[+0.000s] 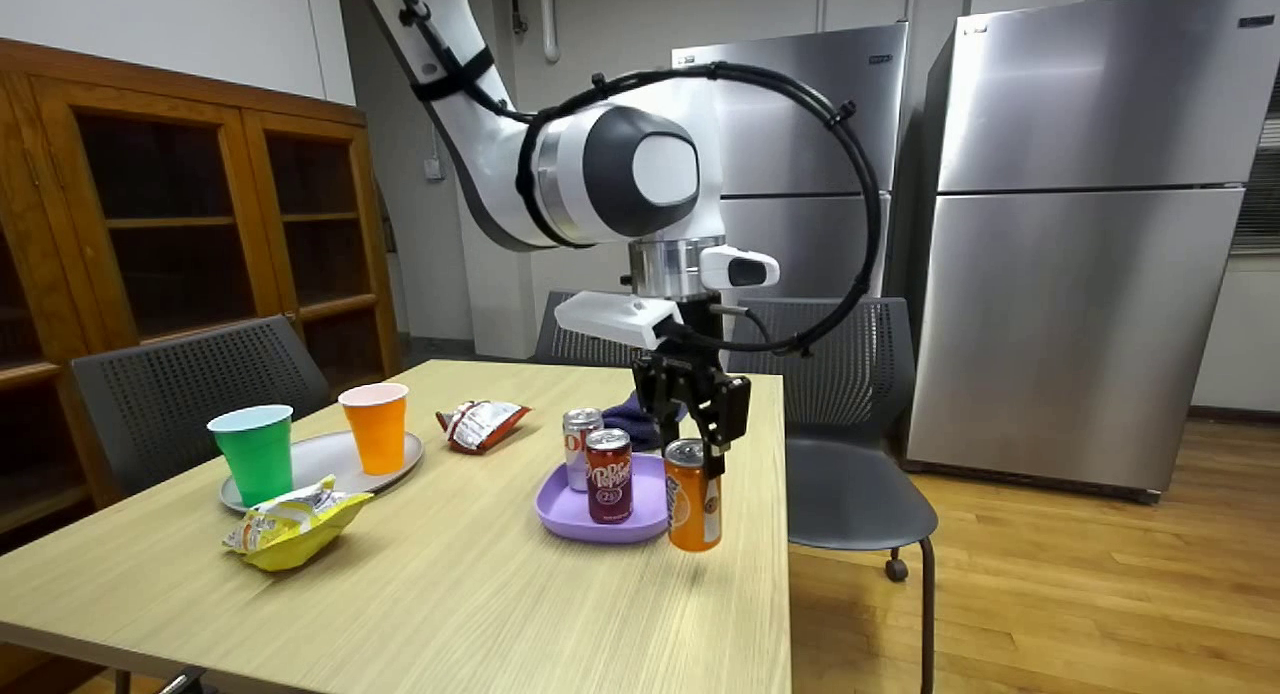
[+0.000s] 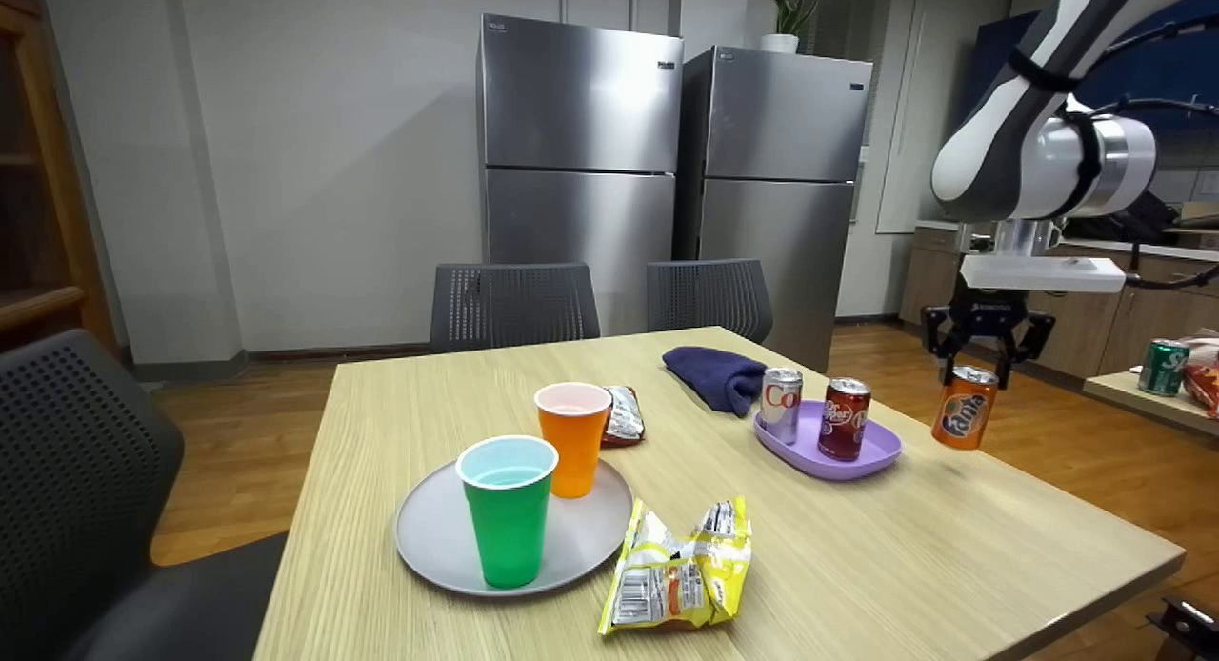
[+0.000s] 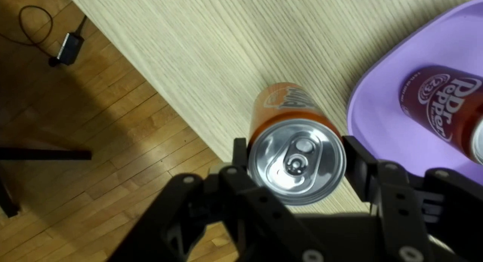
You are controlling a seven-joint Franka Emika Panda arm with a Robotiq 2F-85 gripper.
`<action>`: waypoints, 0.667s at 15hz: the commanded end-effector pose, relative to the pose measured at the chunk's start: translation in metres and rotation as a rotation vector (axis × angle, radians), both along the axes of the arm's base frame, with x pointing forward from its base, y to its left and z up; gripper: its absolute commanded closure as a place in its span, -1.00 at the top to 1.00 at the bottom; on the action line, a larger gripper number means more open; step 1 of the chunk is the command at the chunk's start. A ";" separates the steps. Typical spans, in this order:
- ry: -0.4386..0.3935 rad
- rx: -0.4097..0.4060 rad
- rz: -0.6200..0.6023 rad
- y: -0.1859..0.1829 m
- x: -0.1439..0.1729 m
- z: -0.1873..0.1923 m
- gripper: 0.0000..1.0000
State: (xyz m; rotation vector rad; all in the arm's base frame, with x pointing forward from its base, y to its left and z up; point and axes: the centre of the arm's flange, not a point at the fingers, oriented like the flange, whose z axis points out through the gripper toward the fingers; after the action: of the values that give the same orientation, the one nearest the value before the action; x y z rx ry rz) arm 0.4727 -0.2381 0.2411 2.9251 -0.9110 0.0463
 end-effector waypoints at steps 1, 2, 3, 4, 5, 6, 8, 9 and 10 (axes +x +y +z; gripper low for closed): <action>-0.021 0.014 -0.031 0.001 0.023 0.030 -0.24; -0.026 0.014 -0.035 0.001 0.029 0.032 -0.24; -0.035 0.016 -0.037 0.001 0.036 0.034 -0.24; -0.042 0.019 -0.041 0.003 0.043 0.036 -0.24; -0.047 0.025 -0.046 0.005 0.051 0.036 -0.24; -0.050 0.030 -0.052 0.008 0.057 0.036 -0.24; -0.054 0.044 -0.063 0.014 0.070 0.033 -0.24; -0.056 0.049 -0.067 0.017 0.077 0.031 -0.24; -0.059 0.051 -0.072 0.019 0.083 0.029 -0.24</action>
State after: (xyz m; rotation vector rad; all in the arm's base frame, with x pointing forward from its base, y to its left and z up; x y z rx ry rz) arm 0.5272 -0.2229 0.2691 2.9498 -0.9812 0.1223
